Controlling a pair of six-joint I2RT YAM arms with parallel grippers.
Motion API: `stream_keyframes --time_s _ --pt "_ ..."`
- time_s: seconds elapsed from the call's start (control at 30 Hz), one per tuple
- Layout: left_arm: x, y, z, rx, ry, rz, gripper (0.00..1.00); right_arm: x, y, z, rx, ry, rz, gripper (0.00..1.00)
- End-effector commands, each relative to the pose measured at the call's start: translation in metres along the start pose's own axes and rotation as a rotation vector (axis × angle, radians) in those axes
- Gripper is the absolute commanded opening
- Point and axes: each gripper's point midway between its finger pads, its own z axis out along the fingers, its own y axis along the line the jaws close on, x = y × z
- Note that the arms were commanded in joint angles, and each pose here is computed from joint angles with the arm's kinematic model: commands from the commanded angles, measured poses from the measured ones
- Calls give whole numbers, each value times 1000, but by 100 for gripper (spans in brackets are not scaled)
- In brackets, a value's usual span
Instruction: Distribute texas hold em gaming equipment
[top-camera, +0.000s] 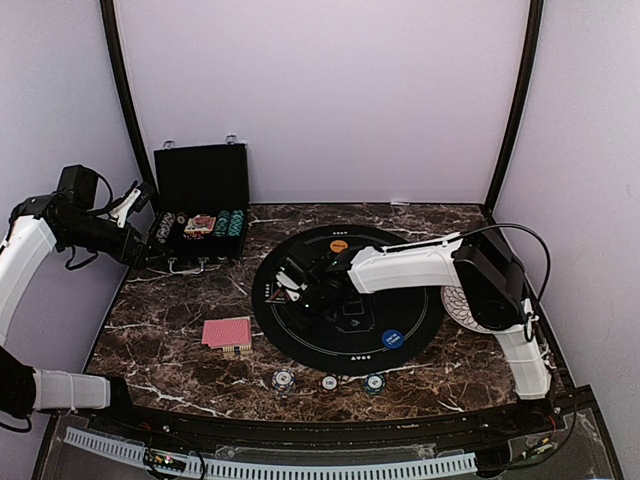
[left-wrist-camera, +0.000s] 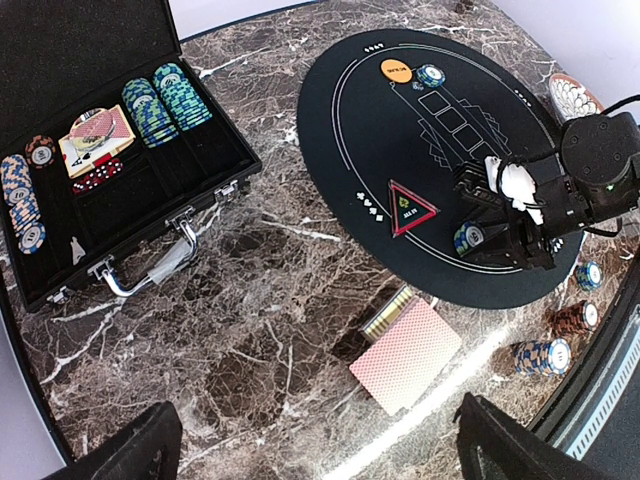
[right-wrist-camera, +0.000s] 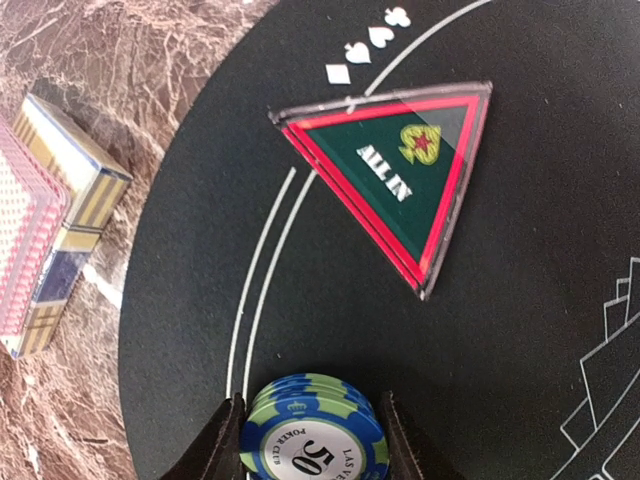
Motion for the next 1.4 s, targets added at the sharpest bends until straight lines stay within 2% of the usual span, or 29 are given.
stream_keyframes --time_s 0.0,0.1,0.17,0.3,0.47,0.57,0.7,0.77,0.9,1.13,1.37 --pt "3 -6 -5 4 0 13 99 -16 -1 4 -16 -34 1 47" --pt "2 -6 -5 5 0 14 99 -17 -3 1 -15 -37 2 60" --pt "3 -6 -5 6 1 15 99 -20 -3 -5 -18 -49 2 64" --pt "1 -5 -4 6 2 15 99 -28 -7 -27 -2 -71 -2 65" --pt "1 -5 -5 3 2 19 99 -27 -8 -87 -5 -123 3 65" --pt "0 -5 -5 7 4 21 99 0 -12 -115 4 -99 24 67" --pt "1 -5 -6 2 9 27 99 58 -20 -139 49 -28 57 77" --pt "1 -5 -5 2 12 30 99 93 -23 -146 65 28 70 81" --pt "1 -5 -4 5 15 29 99 133 -15 -158 39 74 83 85" --pt "0 -4 -1 14 22 16 99 177 -4 -148 11 168 35 87" --pt "-1 -4 -1 15 21 10 99 189 4 -129 -11 211 -9 87"
